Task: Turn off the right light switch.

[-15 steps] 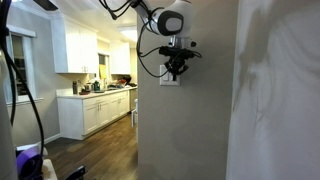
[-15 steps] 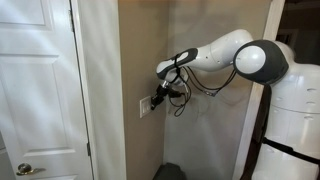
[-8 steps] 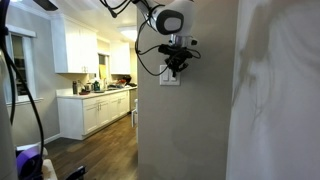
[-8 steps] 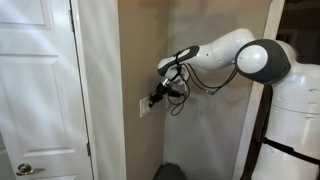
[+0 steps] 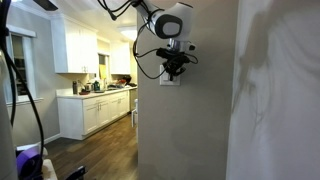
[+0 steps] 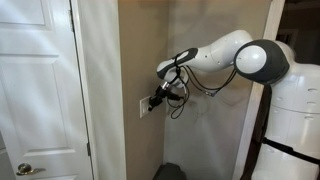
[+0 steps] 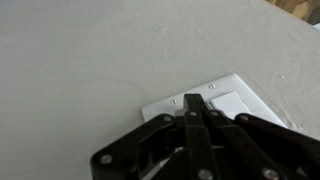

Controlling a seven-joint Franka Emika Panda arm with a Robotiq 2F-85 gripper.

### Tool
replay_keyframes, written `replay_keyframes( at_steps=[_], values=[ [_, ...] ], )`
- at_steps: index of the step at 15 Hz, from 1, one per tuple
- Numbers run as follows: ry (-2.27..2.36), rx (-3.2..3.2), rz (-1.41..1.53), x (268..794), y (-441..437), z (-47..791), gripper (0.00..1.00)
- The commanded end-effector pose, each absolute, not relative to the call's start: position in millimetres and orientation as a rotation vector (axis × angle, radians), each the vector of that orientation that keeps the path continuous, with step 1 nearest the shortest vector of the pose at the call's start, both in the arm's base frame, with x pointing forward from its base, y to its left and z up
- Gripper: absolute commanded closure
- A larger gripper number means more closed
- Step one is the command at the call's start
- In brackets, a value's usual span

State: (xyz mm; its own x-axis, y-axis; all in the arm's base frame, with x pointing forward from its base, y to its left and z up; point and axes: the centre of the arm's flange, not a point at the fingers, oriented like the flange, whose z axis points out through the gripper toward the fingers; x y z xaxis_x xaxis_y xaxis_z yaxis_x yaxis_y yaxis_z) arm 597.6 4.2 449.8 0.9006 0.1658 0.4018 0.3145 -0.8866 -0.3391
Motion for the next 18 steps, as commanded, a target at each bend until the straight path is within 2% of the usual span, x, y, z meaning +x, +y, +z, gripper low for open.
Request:
replay_keyframes(
  at_steps=[1, 8, 18],
  values=[
    [-0.344, -2.646, -0.563, 595, 5, 445, 1.0],
    [-0.278, -2.679, -0.647, 598, 0, 442, 1.0],
    [-0.322, -2.875, -0.429, 571, -35, 464, 1.0]
  ],
)
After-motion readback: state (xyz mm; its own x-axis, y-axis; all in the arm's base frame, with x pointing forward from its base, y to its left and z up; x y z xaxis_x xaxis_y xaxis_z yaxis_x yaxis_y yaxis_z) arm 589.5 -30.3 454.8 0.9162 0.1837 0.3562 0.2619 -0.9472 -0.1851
